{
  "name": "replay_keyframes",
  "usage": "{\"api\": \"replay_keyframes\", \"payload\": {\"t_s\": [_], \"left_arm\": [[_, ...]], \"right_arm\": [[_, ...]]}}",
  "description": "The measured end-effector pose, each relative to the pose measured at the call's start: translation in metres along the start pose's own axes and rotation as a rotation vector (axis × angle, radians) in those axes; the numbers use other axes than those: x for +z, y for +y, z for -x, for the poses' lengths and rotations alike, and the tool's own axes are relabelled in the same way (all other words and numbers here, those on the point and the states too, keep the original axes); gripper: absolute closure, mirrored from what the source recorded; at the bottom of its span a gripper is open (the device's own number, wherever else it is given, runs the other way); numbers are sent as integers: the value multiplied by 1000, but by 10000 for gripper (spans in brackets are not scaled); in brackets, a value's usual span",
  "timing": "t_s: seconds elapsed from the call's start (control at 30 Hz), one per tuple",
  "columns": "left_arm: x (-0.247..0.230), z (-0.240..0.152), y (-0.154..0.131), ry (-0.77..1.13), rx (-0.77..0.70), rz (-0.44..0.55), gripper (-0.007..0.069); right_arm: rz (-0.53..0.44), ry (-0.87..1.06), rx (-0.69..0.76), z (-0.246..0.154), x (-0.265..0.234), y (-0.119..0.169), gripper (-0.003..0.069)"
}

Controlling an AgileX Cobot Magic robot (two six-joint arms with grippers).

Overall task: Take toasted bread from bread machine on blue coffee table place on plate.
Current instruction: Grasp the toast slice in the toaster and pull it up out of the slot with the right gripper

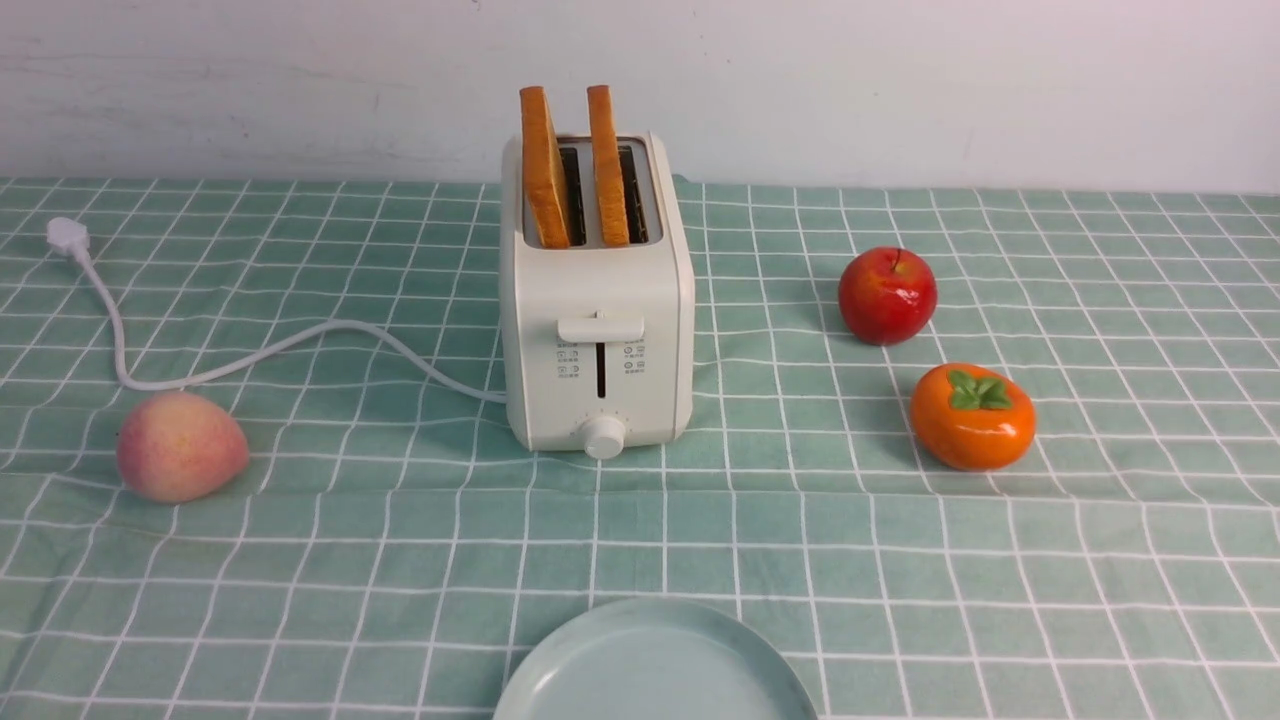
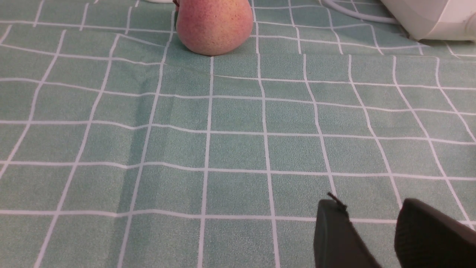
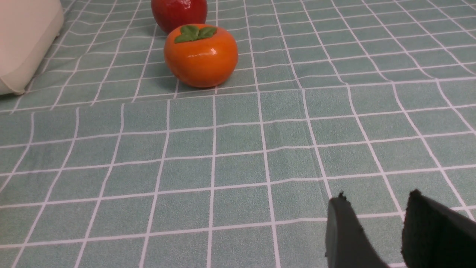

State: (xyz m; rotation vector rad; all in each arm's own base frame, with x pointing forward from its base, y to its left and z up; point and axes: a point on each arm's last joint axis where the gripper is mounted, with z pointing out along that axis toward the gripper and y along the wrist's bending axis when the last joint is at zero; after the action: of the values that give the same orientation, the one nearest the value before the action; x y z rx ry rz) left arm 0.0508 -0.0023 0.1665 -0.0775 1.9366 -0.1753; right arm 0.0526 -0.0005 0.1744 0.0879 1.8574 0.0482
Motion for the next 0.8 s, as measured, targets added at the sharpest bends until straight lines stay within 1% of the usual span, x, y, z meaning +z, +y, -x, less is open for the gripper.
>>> {"api": "replay_keyframes", "payload": {"t_s": [0.3, 0.43, 0.53, 0.57, 0.63, 0.8], "left_arm": [[0, 1, -1, -23, 4, -7, 387], [0, 10, -4, -129, 4, -44, 387], [-3, 23, -8, -277, 5, -95, 387], [-3, 25, -9, -291, 5, -100, 387], [-6, 30, -11, -356, 5, -122, 387], [-7, 33, -12, -388, 8, -133, 387]], "right_arm": [[0, 0, 0, 0, 0, 0, 419], [4, -7, 10, 1, 0, 0, 419], [33, -96, 83, 7, 0, 3, 419], [35, -105, 87, 8, 0, 3, 419], [43, -199, 113, 17, -1, 3, 419], [50, -359, 139, 31, -5, 2, 419]]}}
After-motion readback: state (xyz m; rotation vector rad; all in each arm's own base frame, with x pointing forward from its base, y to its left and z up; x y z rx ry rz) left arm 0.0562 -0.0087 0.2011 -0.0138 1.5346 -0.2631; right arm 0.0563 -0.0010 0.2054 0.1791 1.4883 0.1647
